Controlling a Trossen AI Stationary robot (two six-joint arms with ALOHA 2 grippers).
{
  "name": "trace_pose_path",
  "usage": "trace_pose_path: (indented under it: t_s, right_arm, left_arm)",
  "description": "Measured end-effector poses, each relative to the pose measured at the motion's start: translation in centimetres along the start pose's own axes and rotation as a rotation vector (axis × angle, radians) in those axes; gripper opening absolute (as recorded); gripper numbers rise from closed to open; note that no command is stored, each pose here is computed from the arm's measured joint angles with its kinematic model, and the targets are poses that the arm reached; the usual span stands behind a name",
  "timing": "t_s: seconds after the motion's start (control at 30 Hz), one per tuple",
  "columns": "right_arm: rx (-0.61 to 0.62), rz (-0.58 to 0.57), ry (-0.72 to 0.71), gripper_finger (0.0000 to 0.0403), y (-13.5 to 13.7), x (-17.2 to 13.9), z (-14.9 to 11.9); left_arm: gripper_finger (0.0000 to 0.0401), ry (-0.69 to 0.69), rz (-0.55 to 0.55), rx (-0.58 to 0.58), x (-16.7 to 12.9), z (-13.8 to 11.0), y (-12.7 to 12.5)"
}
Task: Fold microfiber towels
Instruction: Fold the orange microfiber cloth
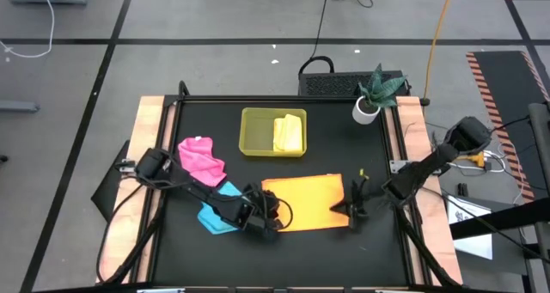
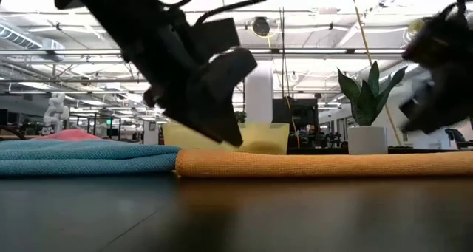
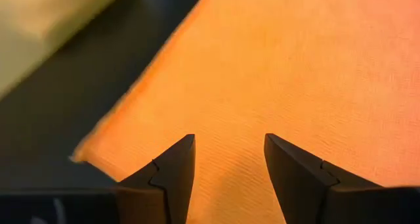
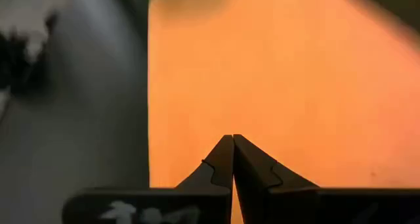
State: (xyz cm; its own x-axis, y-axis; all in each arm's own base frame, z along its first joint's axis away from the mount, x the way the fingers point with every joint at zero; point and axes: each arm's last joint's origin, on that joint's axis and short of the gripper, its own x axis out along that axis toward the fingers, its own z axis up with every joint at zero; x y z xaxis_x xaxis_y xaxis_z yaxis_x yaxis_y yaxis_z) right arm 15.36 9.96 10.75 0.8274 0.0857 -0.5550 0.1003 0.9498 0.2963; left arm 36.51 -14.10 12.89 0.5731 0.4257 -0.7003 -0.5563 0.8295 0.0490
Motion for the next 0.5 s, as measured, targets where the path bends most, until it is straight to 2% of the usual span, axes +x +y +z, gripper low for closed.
trace_pose_path:
  t_s: [0.1,0.23,0.37,0.5]
  right_arm:
    - [0.005,0.024,0.111,0.0,0.0,0.3,-1.6]
    - [0.026,0.017,0.137,0.0,-0.2,0.3,-2.4]
    - [-0.016,0.015,0.144,0.0,-0.6,-0.2,-2.0]
    - [0.0,-0.047,0.105,0.0,-1.5,-1.3,-0.9]
  left_arm:
    - [0.0186,0.046,-0.001,0.005,0.7,-1.3,-0.3]
    - [0.0186,0.055,-0.009,-0.032,0.4,-2.3,-1.0]
    - [0.0186,0.037,-0.067,-0.059,-1.4,-3.0,-2.1]
    - [0.0186,-0.068,-0.18,-0.098,-3.5,-2.5,-3.8]
